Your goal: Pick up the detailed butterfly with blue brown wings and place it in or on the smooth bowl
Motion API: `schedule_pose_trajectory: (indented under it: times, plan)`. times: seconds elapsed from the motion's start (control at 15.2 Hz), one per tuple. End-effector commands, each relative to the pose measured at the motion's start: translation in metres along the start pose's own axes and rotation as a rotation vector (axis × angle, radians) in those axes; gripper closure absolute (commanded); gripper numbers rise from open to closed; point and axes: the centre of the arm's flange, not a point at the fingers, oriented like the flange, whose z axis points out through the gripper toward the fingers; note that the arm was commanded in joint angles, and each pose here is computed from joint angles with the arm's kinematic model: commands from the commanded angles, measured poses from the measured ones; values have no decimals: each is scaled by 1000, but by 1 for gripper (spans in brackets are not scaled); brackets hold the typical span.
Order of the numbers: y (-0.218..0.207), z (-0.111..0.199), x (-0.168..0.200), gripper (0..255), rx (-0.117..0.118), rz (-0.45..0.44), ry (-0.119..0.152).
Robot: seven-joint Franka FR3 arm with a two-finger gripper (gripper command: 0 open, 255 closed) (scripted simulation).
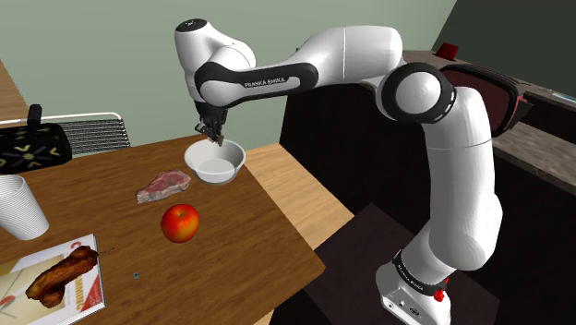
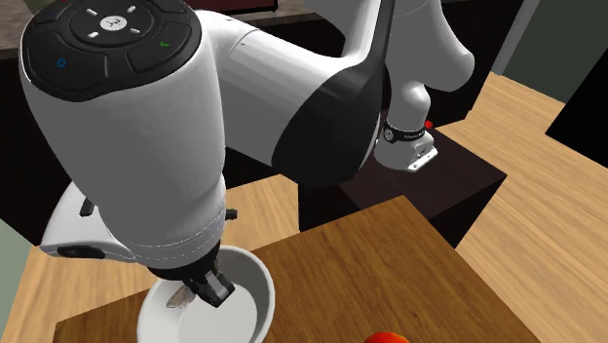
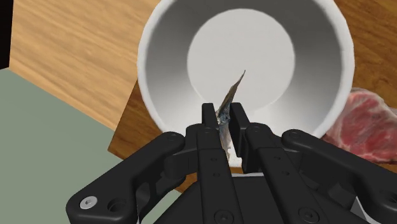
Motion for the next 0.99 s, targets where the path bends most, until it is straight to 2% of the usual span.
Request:
schedule_pose_trajectory:
  times: [0.0, 0.46, 0.92]
  plan:
    - [-2, 11, -1, 255, 0, 0, 0]
    - [-12, 49, -1, 255, 0, 0, 0]
    - [-12, 49, -1, 255, 0, 0, 0]
